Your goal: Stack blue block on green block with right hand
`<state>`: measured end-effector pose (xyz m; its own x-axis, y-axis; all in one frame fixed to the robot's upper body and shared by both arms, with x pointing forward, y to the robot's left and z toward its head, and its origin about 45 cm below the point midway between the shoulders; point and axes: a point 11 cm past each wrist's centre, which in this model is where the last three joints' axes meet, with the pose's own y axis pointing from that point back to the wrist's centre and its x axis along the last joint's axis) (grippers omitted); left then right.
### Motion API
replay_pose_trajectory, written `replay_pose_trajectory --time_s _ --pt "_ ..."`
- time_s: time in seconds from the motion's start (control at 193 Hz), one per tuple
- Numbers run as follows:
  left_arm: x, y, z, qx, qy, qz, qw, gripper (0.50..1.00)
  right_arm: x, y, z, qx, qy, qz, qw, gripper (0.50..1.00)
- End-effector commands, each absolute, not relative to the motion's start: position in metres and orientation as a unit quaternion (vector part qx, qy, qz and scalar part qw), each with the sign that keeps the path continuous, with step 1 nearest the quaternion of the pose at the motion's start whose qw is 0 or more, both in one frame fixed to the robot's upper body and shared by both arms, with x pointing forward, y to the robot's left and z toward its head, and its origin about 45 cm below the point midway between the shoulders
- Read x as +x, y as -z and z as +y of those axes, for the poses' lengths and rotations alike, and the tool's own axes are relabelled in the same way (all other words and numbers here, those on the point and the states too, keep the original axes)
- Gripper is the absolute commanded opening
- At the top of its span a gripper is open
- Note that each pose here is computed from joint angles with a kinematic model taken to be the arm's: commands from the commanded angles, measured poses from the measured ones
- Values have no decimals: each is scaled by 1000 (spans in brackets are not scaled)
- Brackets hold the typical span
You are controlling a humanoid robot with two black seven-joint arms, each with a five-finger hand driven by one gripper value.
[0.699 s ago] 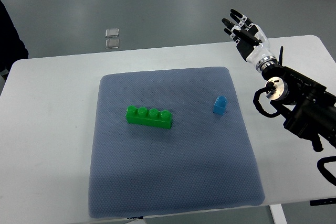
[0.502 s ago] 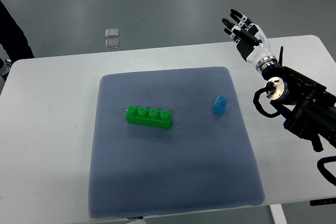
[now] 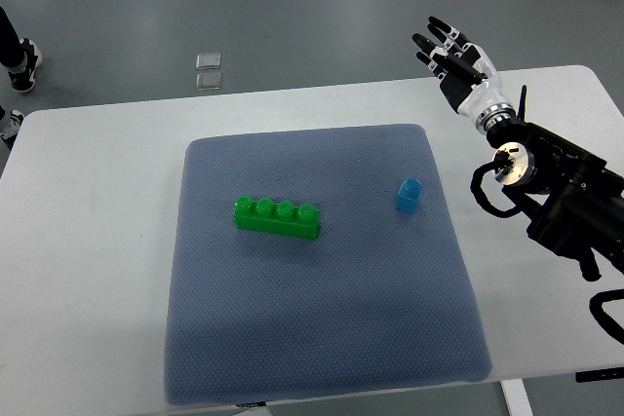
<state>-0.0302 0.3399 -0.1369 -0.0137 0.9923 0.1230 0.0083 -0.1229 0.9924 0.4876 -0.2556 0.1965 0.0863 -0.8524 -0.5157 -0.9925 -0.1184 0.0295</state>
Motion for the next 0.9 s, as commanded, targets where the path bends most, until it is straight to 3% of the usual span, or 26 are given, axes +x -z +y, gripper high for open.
replay_pose_trajectory --time_s 0.0,0.647,0.895 --pt "-30 137 340 528 -532 474 463 1000 488 -197 -256 -718 -209 643 167 915" --pt "-31 137 340 529 -532 473 462 1000 490 -207 -260 -729 -191 638 158 913" --pt "-30 137 340 528 -532 473 463 1000 502 -256 -287 -798 -6 603 18 913"
